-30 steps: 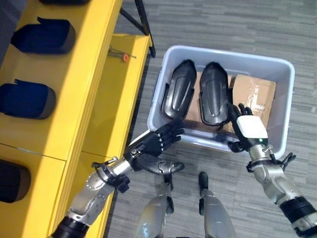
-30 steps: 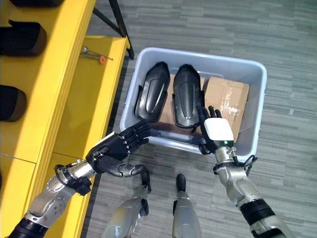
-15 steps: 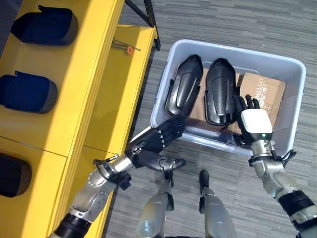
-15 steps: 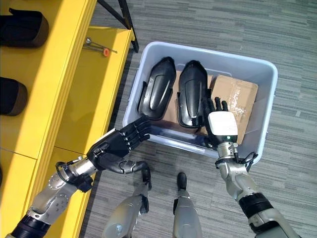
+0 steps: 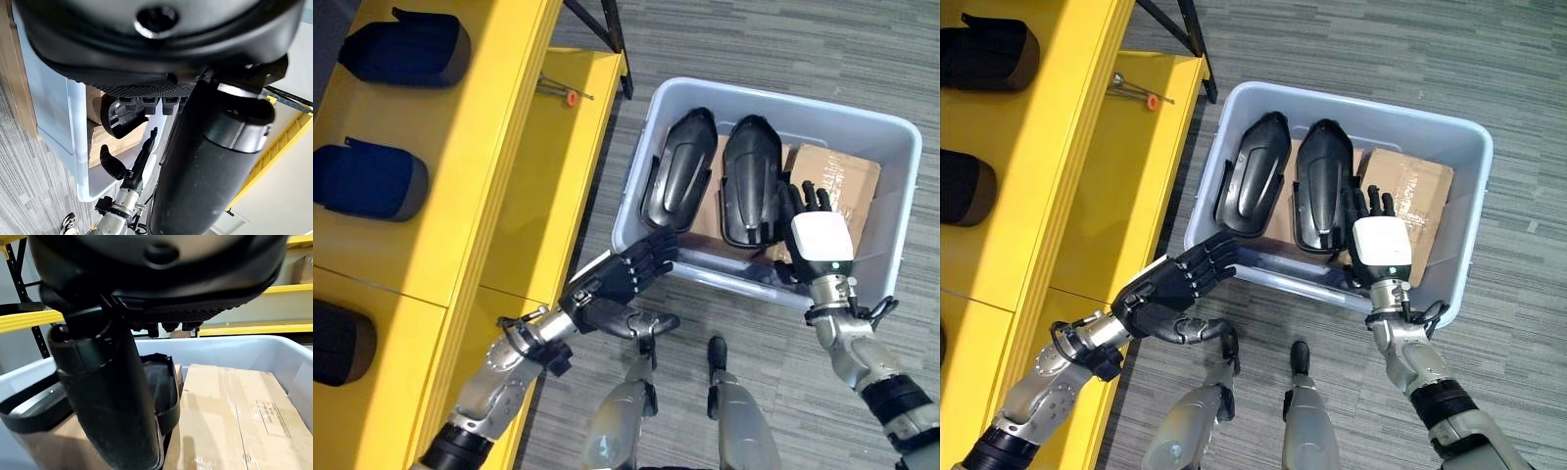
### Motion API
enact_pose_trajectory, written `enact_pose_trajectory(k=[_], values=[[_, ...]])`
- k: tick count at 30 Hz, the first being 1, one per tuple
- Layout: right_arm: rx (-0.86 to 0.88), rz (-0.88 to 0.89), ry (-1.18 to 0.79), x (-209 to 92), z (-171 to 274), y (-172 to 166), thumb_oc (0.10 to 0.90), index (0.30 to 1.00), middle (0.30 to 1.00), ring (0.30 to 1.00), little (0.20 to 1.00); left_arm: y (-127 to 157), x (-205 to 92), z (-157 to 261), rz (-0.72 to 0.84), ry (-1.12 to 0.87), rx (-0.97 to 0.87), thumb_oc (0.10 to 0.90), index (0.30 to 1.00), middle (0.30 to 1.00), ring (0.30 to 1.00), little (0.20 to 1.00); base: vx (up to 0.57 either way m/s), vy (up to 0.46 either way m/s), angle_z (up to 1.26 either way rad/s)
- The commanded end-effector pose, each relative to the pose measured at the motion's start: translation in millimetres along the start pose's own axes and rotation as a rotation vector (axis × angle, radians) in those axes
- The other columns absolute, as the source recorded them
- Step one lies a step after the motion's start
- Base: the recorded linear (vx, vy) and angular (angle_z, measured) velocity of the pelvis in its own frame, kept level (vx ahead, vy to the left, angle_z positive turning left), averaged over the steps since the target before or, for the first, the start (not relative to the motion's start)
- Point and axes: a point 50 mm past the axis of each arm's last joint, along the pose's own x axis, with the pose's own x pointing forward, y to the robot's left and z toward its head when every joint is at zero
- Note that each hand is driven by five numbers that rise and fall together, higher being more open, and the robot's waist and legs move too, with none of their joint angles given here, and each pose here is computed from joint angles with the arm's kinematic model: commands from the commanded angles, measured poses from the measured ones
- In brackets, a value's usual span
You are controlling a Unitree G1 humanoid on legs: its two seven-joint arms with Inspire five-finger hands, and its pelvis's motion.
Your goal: Move parts from the plastic box to the shelf.
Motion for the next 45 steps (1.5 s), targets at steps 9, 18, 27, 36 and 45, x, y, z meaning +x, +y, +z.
enact_pose_trajectory(k=[9,18,27,36,45], values=[[0.038,-0.140,-0.161,30.3,35.9,-33.1,0.900,1.000,1.000,1.000,1.000,-15.0,14.9,26.1,-0.092,-0.182,0.042,0.900,1.000,1.000,1.000,1.000,0.02,-0.001,0.04],[0.049,-0.109,-0.145,35.7,42.3,-28.7,0.900,1.000,1.000,1.000,1.000,-14.2,18.6,25.3,-0.068,-0.175,0.074,0.900,1.000,1.000,1.000,1.000,0.00,0.002,0.00],[0.087,0.043,0.238,30.9,0.5,10.6,0.900,1.000,1.000,1.000,1.000,-18.5,23.7,21.5,-0.116,-0.159,0.062,0.900,1.000,1.000,1.000,1.000,0.01,0.007,0.03],[0.174,0.171,0.563,23.9,-33.9,30.7,0.900,1.000,1.000,1.000,1.000,-22.7,31.2,20.0,-0.129,-0.148,0.062,0.900,1.000,1.000,1.000,1.000,0.00,0.002,0.08],[0.041,0.319,0.444,24.4,-31.3,39.5,0.400,0.300,0.300,0.300,0.300,-28.4,31.8,18.3,-0.156,-0.146,0.064,0.900,1.000,1.000,1.000,1.000,-0.02,0.005,0.02]])
